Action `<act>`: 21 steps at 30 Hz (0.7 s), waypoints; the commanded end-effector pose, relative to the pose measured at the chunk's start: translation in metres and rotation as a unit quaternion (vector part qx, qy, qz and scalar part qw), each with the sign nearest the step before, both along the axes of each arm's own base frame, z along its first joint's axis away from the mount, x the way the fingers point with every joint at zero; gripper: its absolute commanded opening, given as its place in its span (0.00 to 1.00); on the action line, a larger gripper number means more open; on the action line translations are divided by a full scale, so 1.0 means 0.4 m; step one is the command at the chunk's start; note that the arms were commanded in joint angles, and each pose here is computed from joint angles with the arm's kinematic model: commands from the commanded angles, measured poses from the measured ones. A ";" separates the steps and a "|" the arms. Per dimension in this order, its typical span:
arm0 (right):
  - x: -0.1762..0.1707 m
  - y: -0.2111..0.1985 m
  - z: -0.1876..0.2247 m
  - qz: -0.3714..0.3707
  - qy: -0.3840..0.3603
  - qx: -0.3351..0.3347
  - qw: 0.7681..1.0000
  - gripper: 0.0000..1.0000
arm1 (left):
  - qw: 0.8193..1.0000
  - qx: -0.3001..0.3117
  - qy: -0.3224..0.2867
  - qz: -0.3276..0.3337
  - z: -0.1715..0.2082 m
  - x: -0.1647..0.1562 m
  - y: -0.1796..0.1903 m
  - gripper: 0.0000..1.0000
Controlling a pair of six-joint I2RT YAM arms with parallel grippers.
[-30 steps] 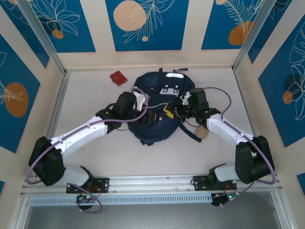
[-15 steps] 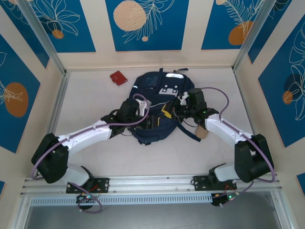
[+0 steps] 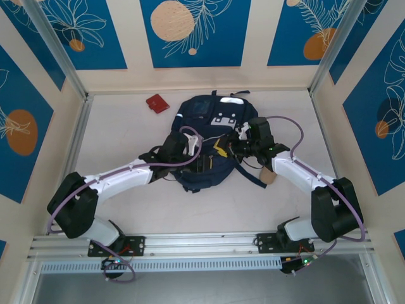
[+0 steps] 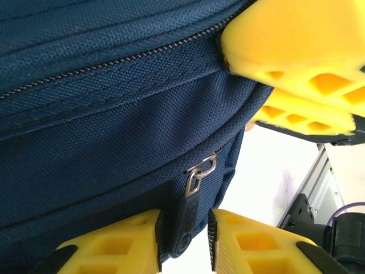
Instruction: Pack books, pencil case, and school supplies into a backpack
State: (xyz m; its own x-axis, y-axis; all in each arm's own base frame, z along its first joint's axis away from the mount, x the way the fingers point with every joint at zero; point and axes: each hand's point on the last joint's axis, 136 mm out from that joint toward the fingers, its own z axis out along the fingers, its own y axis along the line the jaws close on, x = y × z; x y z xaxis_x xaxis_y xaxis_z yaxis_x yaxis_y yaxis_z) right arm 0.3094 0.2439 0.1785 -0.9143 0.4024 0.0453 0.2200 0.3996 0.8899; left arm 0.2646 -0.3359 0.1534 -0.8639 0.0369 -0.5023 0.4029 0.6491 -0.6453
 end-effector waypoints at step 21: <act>-0.021 -0.172 0.005 -0.076 -0.022 -0.034 0.996 0.02 | 0.967 0.237 -0.077 0.058 -0.105 0.004 0.260 0.00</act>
